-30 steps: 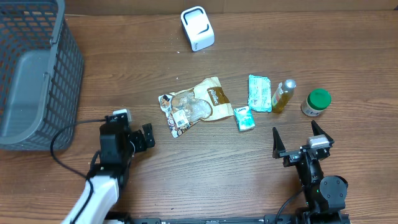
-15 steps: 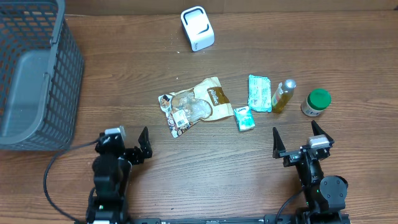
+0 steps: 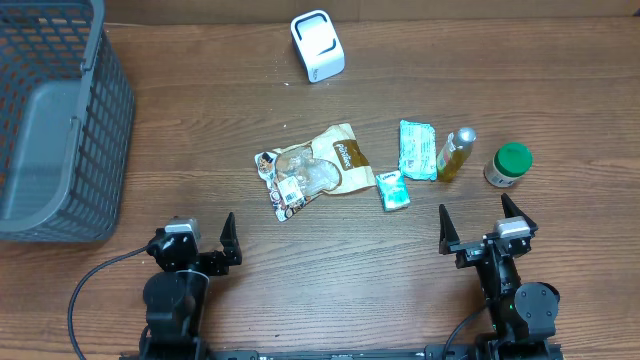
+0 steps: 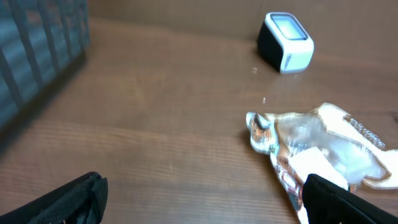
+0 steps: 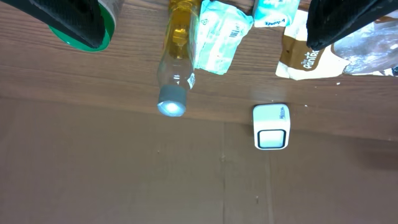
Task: Scan the item barcode
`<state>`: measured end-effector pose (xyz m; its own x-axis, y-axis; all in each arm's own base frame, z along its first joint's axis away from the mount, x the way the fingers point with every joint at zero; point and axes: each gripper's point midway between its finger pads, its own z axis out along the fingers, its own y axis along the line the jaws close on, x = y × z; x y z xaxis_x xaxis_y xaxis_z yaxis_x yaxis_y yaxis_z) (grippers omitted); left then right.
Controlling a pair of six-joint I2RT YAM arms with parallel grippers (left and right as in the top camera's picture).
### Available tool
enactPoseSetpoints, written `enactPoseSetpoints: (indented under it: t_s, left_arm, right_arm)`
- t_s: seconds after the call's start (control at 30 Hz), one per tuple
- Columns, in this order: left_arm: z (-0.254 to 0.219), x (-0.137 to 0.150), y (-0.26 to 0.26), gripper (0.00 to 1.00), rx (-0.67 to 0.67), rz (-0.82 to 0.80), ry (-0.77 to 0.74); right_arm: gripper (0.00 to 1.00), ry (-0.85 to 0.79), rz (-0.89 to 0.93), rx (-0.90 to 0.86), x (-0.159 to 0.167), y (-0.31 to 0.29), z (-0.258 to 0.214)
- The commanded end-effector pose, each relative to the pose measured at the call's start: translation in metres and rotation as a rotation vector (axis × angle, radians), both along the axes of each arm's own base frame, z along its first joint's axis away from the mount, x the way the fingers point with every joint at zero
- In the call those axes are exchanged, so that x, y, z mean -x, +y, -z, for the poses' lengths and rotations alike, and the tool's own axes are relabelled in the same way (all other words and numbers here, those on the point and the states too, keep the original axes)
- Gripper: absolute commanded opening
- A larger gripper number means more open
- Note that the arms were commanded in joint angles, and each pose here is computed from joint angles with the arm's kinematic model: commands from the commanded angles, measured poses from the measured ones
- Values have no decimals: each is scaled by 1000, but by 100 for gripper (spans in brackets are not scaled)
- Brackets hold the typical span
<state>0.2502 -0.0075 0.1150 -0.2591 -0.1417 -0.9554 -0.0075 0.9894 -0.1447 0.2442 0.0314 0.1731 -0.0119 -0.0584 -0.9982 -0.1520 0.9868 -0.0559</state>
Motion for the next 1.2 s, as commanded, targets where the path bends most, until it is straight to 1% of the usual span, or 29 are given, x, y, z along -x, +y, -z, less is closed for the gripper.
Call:
enactPoseSetpoints:
  t_s: [0.0,0.13,0.17,0.33,1.17]
  left_arm:
    - [-16,1,8,100,-87,-16,-76]
    - [-41,4,16,100,-106,-48,-183]
    - [-42,4,17,100,-111,-51,-188]
    - [-41,4,17,100,-133,-48,-182]
    - [-41,4,16,99,-127,-46,-182]
  right_arm:
    - [100,0,16,1,-1,-3,3]
    - [100,0,16,1,-1,-3,3]
    - [100,0,16,1,-1,-3,3]
    - [100,0,16,1,-1,-3,3]
    - [100,0,16,1,-1,-3,3]
